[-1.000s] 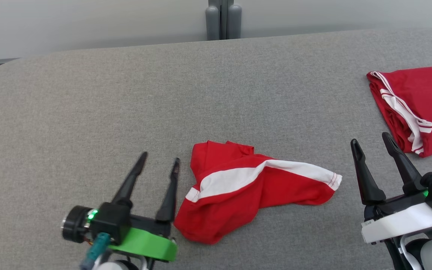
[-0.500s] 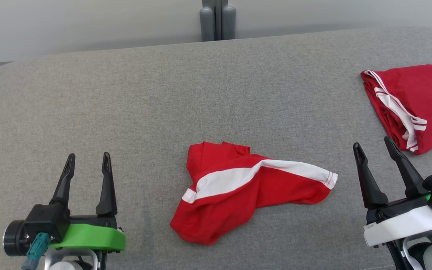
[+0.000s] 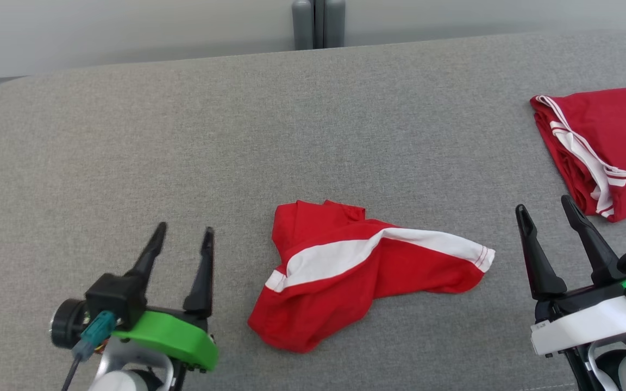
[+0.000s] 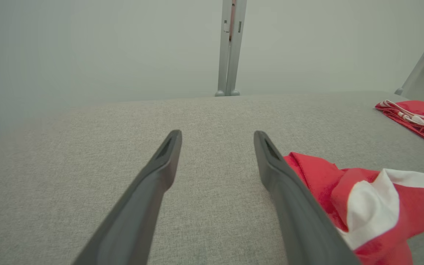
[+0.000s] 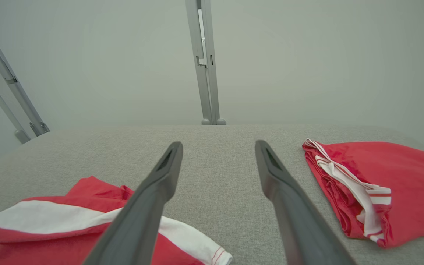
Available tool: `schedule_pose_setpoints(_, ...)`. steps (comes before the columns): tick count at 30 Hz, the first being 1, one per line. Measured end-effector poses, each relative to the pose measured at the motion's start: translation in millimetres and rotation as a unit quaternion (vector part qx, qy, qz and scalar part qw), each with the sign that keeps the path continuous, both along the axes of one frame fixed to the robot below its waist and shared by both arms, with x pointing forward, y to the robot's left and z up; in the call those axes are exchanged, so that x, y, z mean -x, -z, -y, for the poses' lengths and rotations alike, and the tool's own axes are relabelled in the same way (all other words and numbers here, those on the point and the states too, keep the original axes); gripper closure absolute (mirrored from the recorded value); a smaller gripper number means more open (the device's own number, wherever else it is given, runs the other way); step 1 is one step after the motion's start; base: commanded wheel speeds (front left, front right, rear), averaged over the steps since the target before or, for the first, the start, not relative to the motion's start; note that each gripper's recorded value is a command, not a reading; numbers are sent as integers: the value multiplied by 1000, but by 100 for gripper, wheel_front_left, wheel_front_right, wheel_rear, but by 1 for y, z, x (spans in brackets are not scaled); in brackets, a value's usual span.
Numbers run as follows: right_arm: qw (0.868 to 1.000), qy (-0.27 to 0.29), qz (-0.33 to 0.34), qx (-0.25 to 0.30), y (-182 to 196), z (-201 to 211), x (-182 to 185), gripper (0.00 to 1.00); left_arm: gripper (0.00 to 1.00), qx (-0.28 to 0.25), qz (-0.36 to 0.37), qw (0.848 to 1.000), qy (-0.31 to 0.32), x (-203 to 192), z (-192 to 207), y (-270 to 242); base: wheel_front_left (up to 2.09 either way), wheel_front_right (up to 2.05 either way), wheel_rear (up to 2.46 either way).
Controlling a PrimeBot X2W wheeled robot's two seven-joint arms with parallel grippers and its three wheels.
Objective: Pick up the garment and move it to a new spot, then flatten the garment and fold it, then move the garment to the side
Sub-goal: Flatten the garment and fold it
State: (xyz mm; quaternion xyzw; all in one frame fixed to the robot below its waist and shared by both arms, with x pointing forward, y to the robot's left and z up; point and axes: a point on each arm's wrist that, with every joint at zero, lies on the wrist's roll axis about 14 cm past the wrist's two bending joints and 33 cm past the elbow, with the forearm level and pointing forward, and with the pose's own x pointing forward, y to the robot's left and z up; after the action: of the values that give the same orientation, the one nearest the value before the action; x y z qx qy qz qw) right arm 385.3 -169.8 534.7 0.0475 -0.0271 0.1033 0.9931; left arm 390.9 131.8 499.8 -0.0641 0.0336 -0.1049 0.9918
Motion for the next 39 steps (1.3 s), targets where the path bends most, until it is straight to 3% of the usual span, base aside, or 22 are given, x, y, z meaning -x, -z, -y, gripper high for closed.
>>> schedule_pose_setpoints(5, 1000, -4, -12, 4, 7, -1, -6, 0, 0, 21, -92, 988, 124, 5, 58, 15, 0, 0, 0)
schedule_pose_setpoints(10, 1000, -3, -18, 3, 12, -1, -9, 0, 0, 15, -160, 968, 192, 17, 84, 37, 0, 0, 0)
schedule_pose_setpoints(11, 1000, 0, -20, 3, 13, 1, -9, 0, 4, 16, -171, 965, 200, 20, 88, 40, 0, 0, 0)
schedule_pose_setpoints(13, 1000, 6, -23, 3, 15, 5, -8, 0, 22, 14, -183, 960, 211, 23, 92, 45, 0, 0, 0)
schedule_pose_setpoints(14, 1000, 8, -25, 4, 16, 6, -8, 0, 50, 16, -189, 958, 214, 24, 94, 46, 0, 0, 0)
schedule_pose_setpoints(17, 1000, 13, -28, 4, 18, 9, -7, 0, 61, 25, -202, 952, 229, 31, 100, 48, 0, 0, 0)
schedule_pose_setpoints(18, 1000, 13, -28, 3, 18, 9, -7, 0, 71, 23, -208, 950, 233, 33, 101, 50, 0, 0, 0)
schedule_pose_setpoints(19, 1000, 13, -28, 3, 18, 9, -7, 0, 72, 21, -212, 948, 236, 35, 102, 51, 0, 0, 0)
schedule_pose_setpoints(21, 999, 12, -29, 3, 19, 8, -8, 0, 100, 18, -221, 945, 242, 39, 102, 53, 0, 0, 0)
schedule_pose_setpoints(29, 999, 11, -30, 1, 20, 7, -9, 0, 100, 14, -248, 935, 252, 48, 104, 67, 0, 0, 0)
schedule_pose_setpoints(34, 999, 17, -33, 4, 22, 12, -9, 0, 100, 14, -217, 948, 234, 36, 96, 57, 0, 0, 0)
schedule_pose_setpoints(39, 996, 18, -86, 15, 56, 19, -6, 0, 100, 8, -196, 957, 214, 26, 87, 51, 0, 0, 0)
